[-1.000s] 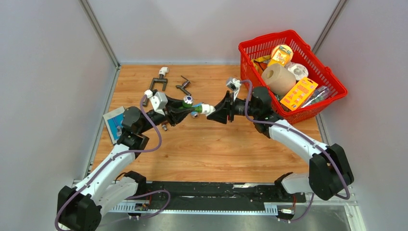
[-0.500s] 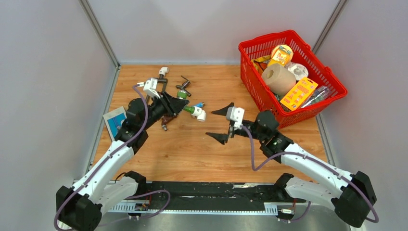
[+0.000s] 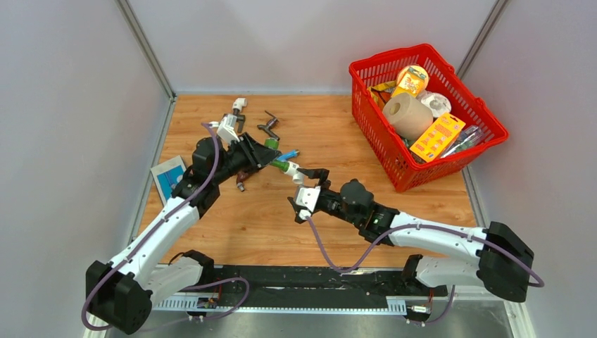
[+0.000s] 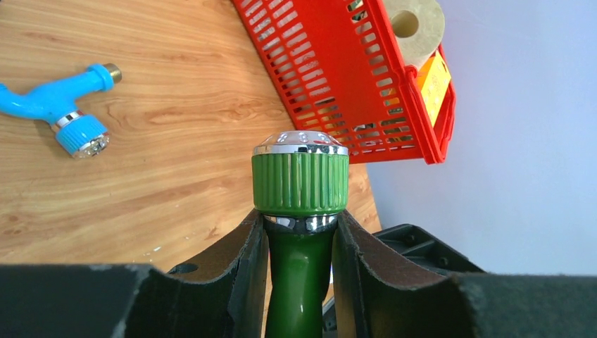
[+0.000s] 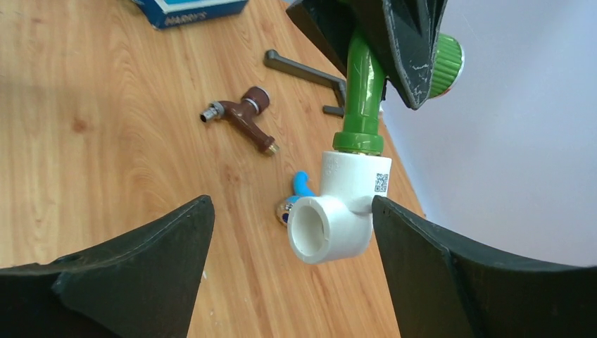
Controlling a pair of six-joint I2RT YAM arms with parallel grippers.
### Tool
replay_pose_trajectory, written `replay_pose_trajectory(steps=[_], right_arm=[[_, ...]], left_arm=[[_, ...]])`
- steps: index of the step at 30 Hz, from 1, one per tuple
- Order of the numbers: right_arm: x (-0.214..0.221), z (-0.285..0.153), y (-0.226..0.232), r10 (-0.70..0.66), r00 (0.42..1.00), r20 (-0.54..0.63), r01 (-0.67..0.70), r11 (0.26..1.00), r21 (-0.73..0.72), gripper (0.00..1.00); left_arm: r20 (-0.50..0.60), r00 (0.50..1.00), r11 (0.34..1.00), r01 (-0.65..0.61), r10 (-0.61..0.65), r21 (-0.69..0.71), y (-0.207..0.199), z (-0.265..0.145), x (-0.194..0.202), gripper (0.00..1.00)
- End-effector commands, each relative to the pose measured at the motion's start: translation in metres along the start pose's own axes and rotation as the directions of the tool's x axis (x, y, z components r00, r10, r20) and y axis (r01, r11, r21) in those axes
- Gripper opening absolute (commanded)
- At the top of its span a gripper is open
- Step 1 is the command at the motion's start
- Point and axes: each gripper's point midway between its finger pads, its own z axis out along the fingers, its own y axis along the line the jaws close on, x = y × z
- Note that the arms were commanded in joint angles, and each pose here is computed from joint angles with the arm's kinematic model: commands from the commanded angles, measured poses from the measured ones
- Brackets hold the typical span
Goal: Install the water faucets
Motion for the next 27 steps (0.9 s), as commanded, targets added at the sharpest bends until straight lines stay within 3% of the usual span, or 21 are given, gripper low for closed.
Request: replay_pose_trajectory(steps=[1, 5, 14, 20, 22, 25, 26, 27], right_arm=[[-0.001, 0.004, -0.033, -0.123, 0.991, -0.053, 0.131, 0.97, 0.206, 0.87], [0.001, 0.006, -0.036, -0.121, 0.991, -0.053, 0.131, 0.95, 0.282, 0.79], [0.015, 0.011, -0.042, -0.149, 0.984, -0.1, 0.175, 0.925, 0.338, 0.73], [-0.003, 0.018, -0.026, -0.104, 0.994, -0.034, 0.109, 0.974, 0.196, 0.4], [-0.013, 0.021, -0.017, -0.056, 0.998, -0.002, 0.056, 0.994, 0.099, 0.22], [-0.024, 0.021, -0.009, 0.064, 0.997, 0.047, -0.063, 0.997, -0.035, 0.01], [-0.028, 0.019, -0.009, 0.101, 0.993, 0.066, -0.096, 0.993, -0.074, 0.0], [-0.033, 0.016, -0.009, 0.144, 0.985, 0.09, -0.134, 0.984, -0.114, 0.0]], left_arm=[[0.018, 1.0, 0.994, 0.007, -0.009, 0.113, -0.038, -0.004, -0.017, 0.0], [-0.013, 1.0, 0.99, 0.013, -0.011, 0.138, -0.045, -0.006, -0.014, 0.0], [-0.065, 0.998, 0.988, 0.008, 0.002, 0.155, -0.049, -0.006, -0.007, 0.0], [-0.055, 0.992, 0.983, -0.1, 0.11, 0.154, -0.048, -0.004, -0.011, 0.0], [-0.042, 0.98, 0.967, -0.184, 0.194, 0.175, -0.051, -0.005, -0.013, 0.0], [0.0, 0.918, 0.88, -0.381, 0.397, 0.283, -0.066, -0.008, -0.014, 0.0], [0.01, 0.898, 0.854, -0.422, 0.44, 0.305, -0.068, -0.009, -0.013, 0.0], [0.038, 0.851, 0.782, -0.497, 0.523, 0.375, -0.078, -0.013, -0.01, 0.0]])
